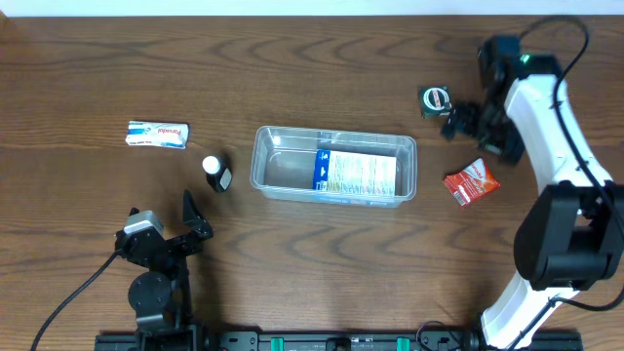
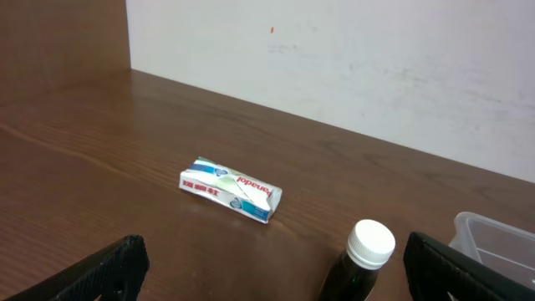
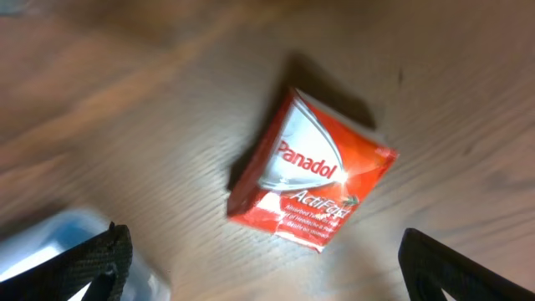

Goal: Pack container
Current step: 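Move right gripper to the red Panadol box and grasp it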

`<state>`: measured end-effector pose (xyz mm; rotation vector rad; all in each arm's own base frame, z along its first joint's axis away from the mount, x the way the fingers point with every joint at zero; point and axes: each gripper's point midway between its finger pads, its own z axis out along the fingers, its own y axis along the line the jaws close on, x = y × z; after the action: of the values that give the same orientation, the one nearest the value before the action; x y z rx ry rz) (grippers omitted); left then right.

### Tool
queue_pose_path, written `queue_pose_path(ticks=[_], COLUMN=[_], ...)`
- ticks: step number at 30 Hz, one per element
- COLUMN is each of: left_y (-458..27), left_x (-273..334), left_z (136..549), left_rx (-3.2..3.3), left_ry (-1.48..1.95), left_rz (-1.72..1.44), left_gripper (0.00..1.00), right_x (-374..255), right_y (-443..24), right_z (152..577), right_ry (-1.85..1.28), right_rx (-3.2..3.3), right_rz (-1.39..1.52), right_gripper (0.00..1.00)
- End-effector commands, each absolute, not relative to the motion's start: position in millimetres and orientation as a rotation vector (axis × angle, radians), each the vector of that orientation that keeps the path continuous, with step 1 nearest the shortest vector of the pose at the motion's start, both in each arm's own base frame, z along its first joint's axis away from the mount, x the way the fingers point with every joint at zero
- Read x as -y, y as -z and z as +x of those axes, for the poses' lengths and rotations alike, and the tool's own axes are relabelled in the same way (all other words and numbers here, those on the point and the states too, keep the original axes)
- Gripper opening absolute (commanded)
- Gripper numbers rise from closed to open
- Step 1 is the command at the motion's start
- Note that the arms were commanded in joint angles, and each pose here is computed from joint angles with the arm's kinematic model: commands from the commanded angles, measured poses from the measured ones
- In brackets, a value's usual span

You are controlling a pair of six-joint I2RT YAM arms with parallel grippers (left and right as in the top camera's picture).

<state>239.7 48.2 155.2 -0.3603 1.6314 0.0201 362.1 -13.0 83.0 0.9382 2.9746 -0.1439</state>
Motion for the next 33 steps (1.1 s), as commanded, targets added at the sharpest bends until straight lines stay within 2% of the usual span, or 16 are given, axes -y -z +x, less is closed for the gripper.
queue_pose_path(ticks=[1, 6, 18, 24, 28, 30, 31, 33], left_y=[-137, -137, -137, -137, -137, -137, -137, -137], left_x=[-51, -51, -51, -51, -51, -51, -51, -51], left_z=[238, 238, 238, 238, 238, 238, 238, 238], left_rx=[-1.685, -1.685, -1.685, -1.685, -1.685, -1.685, -1.685, -1.685], left_ry=[-0.053, -0.053, -0.053, -0.053, -0.053, -0.053, -0.053, -0.053], left_rz=[-0.364, -0.363, -0.364, -0.363, -0.363, -0.363, -0.364, -0.364], left_gripper=[0.98, 0.98, 0.98, 0.98, 0.98, 0.98, 0.98, 0.98], right_x=[18, 24, 42, 40, 43, 45, 46, 47], right_y=[-51, -23, -16, -4, -4, -4, -4, -4], right_z=[338, 324, 326, 324, 325, 329, 331, 335], right_ry=[0.220, 0.255, 0.274, 0.257, 0.278, 0.280, 0.284, 0.283], right_rx=[-2.866, -2.810, -2.725, -2.721, -2.706, -2.714, -2.725, -2.753], right_rz=[1.323, 1.445, 1.518, 1.514, 1.504, 1.459, 1.420, 1.338], right_gripper=[0.99, 0.98, 0.97, 0.85, 0.72, 0.71, 0.64, 0.61])
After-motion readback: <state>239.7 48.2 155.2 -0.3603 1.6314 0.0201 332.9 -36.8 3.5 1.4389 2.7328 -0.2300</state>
